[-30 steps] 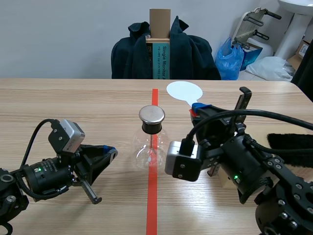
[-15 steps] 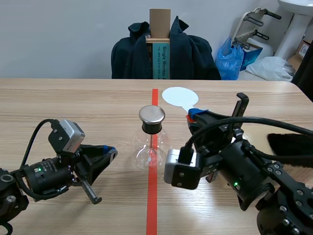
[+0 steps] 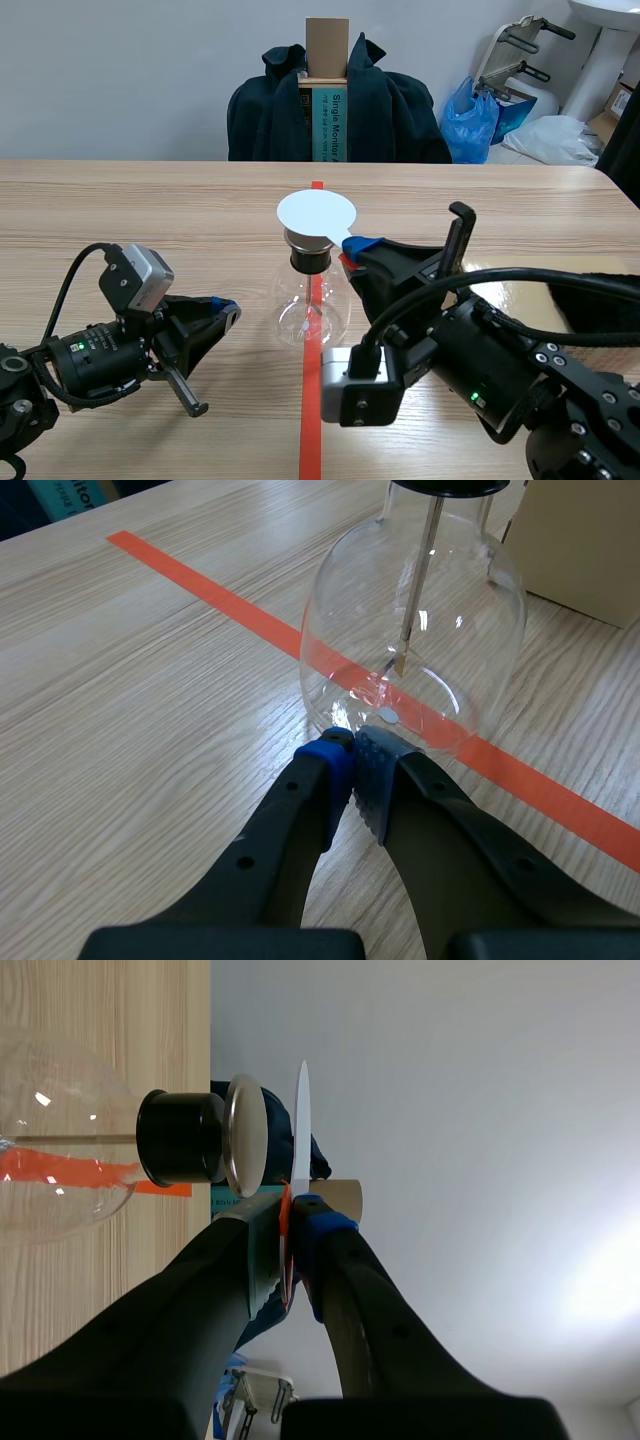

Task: Do the electroscope experiment.
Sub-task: 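Move the plate toward and away from the electroscope, then hold the plate still at the electroscope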

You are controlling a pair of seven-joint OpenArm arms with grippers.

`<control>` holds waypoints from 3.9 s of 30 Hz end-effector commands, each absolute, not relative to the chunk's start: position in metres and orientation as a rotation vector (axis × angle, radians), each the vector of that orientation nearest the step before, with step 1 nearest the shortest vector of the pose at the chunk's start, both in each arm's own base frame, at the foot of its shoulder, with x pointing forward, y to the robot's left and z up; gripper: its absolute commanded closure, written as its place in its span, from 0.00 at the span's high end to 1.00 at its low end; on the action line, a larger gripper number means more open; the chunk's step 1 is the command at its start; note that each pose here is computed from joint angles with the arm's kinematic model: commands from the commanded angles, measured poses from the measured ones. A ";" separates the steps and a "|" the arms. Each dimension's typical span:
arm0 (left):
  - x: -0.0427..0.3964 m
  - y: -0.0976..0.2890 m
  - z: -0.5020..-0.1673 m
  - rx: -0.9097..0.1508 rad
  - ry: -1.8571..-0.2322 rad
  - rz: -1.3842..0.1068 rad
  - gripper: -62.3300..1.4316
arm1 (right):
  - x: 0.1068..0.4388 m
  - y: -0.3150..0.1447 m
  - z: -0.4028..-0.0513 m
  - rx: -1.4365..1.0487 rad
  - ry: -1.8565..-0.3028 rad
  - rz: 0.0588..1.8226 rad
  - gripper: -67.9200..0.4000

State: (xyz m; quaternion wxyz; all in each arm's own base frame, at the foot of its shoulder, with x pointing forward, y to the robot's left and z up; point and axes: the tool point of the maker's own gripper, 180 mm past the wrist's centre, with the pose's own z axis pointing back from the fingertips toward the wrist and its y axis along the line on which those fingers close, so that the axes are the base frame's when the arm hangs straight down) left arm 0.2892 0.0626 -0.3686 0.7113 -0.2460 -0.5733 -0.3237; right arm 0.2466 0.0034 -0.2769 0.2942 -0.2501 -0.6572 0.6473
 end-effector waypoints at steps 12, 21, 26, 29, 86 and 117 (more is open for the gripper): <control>0.294 0.061 -0.359 -0.558 -1.306 -0.715 0.07 | 0.246 0.004 -0.270 -0.670 -1.785 1.738 0.02; 0.294 0.061 -0.359 -0.558 -1.306 -0.715 0.07 | 0.254 -0.006 -0.279 -0.695 -1.696 1.717 0.02; 0.294 0.061 -0.359 -0.558 -1.306 -0.715 0.07 | 0.264 -0.018 -0.278 -0.762 -1.646 1.660 0.02; 0.294 0.061 -0.359 -0.558 -1.306 -0.715 0.07 | 0.272 -0.028 -0.276 -0.822 -1.613 1.604 0.02; 0.295 0.061 -0.358 -0.554 -1.309 -0.714 0.07 | 0.252 -0.002 -0.274 -0.692 -1.739 1.719 0.02; 0.296 0.061 -0.358 -0.552 -1.311 -0.715 0.07 | 0.252 -0.002 -0.274 -0.693 -1.739 1.719 0.02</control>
